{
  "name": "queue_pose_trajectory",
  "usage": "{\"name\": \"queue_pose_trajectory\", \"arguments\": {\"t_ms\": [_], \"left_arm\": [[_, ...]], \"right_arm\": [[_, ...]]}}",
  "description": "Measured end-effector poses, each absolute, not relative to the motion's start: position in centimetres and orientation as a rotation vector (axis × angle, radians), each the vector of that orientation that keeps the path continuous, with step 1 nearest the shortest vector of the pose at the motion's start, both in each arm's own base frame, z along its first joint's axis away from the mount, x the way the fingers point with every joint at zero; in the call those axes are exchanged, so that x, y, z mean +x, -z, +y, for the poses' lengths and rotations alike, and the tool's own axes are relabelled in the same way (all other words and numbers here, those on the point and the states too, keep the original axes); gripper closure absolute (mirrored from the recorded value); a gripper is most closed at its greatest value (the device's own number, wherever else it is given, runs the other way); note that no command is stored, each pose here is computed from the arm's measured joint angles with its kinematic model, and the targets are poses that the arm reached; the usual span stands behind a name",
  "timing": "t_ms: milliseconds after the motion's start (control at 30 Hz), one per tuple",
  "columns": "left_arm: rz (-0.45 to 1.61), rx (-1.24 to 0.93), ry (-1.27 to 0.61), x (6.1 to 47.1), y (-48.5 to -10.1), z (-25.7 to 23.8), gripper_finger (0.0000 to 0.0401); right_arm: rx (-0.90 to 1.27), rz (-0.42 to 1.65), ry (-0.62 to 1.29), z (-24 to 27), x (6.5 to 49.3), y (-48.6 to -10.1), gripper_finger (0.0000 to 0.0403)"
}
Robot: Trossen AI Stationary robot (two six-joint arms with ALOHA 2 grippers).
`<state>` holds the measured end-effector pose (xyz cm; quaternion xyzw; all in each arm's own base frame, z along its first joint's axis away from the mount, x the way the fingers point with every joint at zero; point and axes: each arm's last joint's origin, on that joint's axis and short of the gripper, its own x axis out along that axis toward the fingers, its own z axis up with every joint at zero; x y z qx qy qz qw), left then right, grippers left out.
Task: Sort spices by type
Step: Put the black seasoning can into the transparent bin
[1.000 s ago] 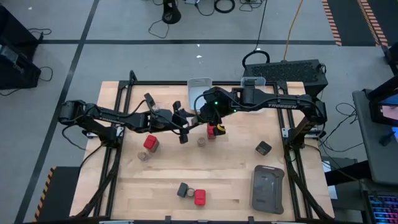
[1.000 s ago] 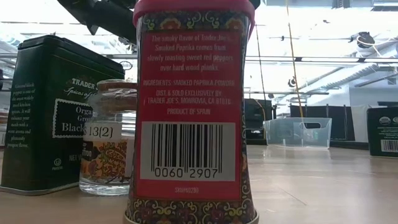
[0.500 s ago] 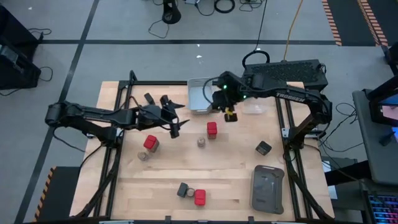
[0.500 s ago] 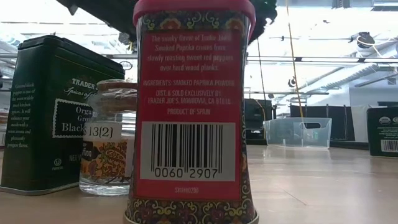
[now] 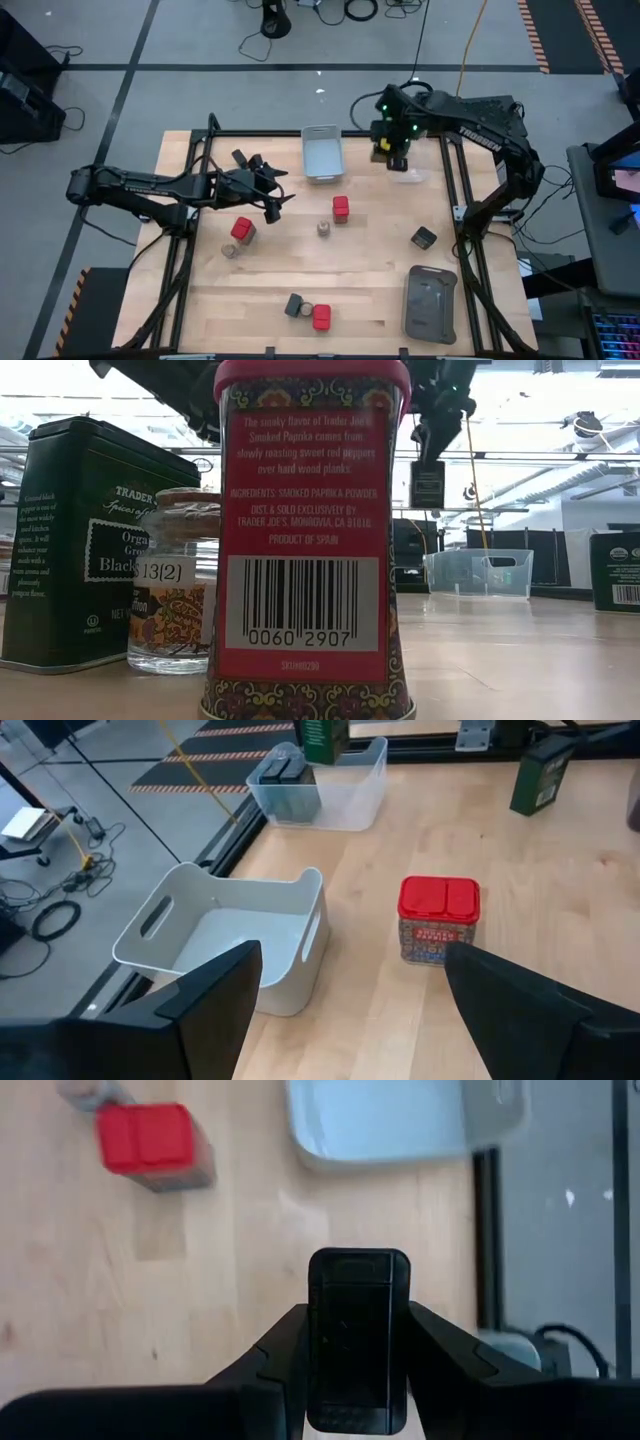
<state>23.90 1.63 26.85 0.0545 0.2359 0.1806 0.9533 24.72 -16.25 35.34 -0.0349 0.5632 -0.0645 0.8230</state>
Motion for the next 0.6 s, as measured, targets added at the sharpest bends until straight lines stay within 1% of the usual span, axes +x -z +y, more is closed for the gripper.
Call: {"name": "queue_pose_trajectory", "arguments": {"t_ms": [133,367,467,600], "left_arm": [[0.477,0.11,-0.367,23.9,-26.9,1.6,0.008],[0.472,0.108,-0.367,23.9,-26.9,1.6,0.008],[0.471,0.108,-0.367,23.9,-26.9,1.6,0.008],[0.471,0.108,-0.367,23.9,-26.9,1.6,0.008]], "right_arm": [[-0.041,1.25,0.166,-18.2,22.7,-35.2,0.0286],[0.027,1.259,0.244,-21.0,20.1,-34.9,0.0285],[0.06,1.251,0.231,-21.6,19.3,-34.6,0.0285],[0.071,1.309,0.183,-22.2,18.4,-32.5,0.0285]]}}
